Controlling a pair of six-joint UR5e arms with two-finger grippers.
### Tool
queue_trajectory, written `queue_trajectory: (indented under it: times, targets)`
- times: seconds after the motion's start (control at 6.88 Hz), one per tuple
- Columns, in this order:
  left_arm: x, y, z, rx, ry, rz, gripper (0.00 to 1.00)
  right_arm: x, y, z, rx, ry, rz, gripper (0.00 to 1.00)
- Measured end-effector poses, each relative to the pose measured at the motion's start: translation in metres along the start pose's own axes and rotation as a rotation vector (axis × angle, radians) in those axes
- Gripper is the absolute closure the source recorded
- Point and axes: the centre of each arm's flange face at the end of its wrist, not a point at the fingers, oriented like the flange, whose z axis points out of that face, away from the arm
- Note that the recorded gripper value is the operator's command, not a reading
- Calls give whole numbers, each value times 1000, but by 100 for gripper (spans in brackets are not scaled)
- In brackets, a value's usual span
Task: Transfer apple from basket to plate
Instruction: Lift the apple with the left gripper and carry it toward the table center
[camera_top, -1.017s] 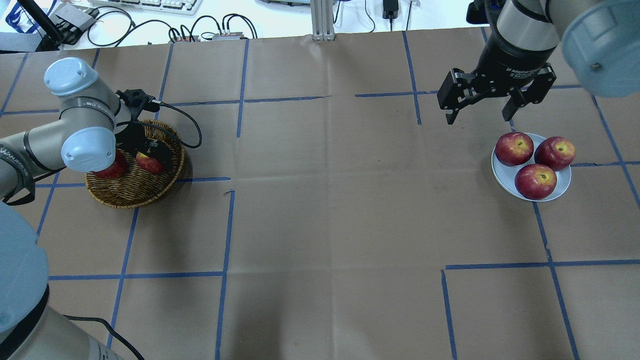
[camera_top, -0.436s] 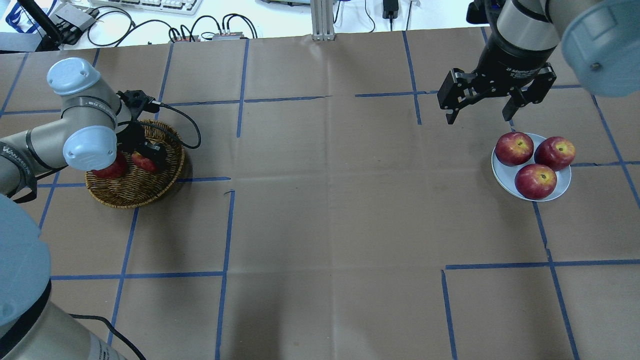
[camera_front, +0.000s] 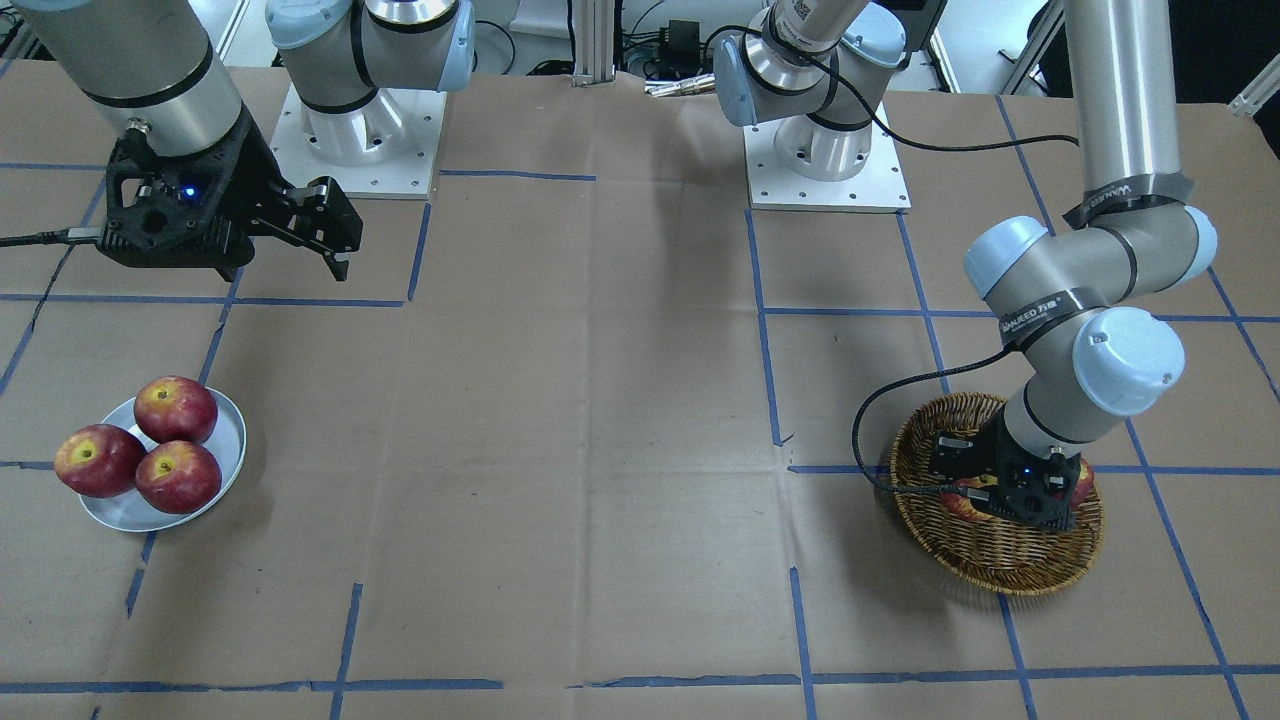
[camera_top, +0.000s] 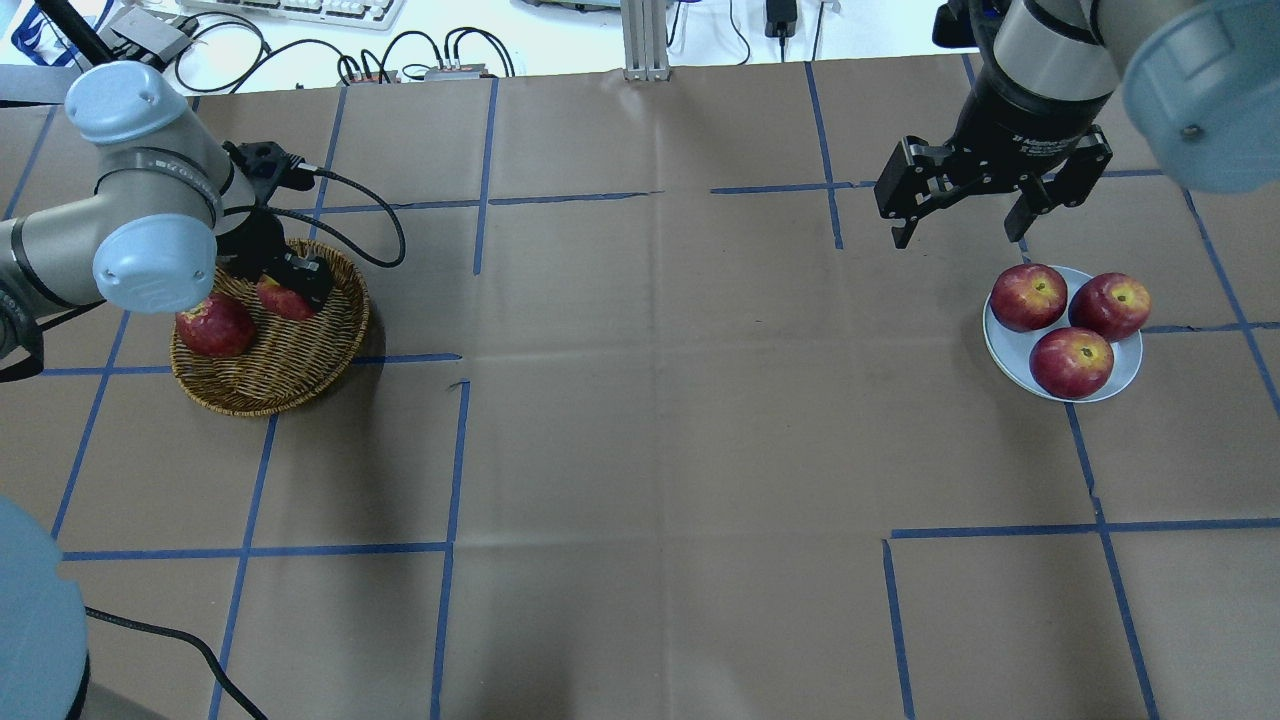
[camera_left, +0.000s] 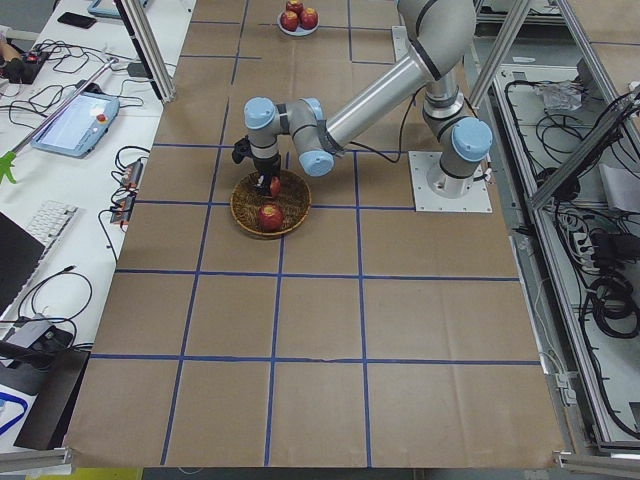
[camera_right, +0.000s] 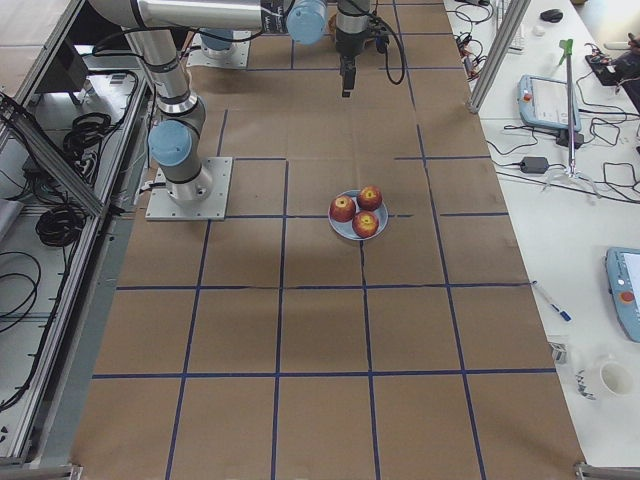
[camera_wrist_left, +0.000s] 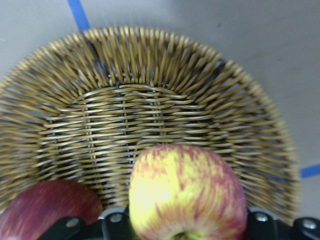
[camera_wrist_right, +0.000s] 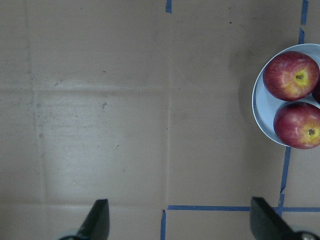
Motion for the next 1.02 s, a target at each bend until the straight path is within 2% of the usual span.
queue_trajectory:
  times: [0.44, 0.73, 1.02]
  targets:
    - [147, -27, -47, 23, 0, -85, 50, 0, 0, 0, 0, 0, 1, 0]
    - [241, -38, -39, 13, 14, -134, 50, 0, 0, 0, 0, 0, 0, 0]
    - [317, -51, -17, -4, 14, -125, 50, 0, 0, 0, 0, 0, 0, 0]
